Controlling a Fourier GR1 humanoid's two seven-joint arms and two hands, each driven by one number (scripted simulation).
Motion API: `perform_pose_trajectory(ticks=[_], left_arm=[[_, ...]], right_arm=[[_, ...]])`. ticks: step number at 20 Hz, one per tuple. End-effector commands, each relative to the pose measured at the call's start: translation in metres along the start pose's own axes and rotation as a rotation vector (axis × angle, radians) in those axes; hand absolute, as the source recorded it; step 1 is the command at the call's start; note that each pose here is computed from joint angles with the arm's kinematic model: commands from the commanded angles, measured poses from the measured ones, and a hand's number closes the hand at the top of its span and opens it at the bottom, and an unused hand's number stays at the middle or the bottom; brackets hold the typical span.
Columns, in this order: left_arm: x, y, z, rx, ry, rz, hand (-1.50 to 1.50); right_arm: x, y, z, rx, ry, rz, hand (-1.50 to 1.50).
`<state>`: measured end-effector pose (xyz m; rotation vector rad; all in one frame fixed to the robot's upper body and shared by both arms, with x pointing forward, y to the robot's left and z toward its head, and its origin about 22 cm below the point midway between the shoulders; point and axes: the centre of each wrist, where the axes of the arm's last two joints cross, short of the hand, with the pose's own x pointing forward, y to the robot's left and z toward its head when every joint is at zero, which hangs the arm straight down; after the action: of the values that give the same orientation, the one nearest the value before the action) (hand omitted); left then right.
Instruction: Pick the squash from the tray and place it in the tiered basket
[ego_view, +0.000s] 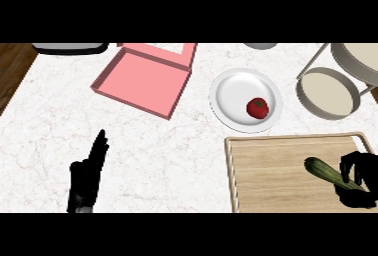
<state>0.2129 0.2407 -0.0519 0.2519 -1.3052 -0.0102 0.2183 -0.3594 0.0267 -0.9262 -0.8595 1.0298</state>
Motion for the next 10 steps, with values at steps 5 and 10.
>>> perform_pose_trajectory(ticks=[5, 10], left_arm=[[-0.002, 0.009, 0.0, -0.018, 0.02, -0.006, 0.0], [-0.02, 0.009, 0.003, 0.019, 0.029, 0.002, 0.0]], right_arm=[[-0.118, -0.099, 0.0, -0.239, 0.049, -0.348, 1.5], [-0.143, -0.159, 0.036, -0.405, -0.016, -0.505, 1.5]])
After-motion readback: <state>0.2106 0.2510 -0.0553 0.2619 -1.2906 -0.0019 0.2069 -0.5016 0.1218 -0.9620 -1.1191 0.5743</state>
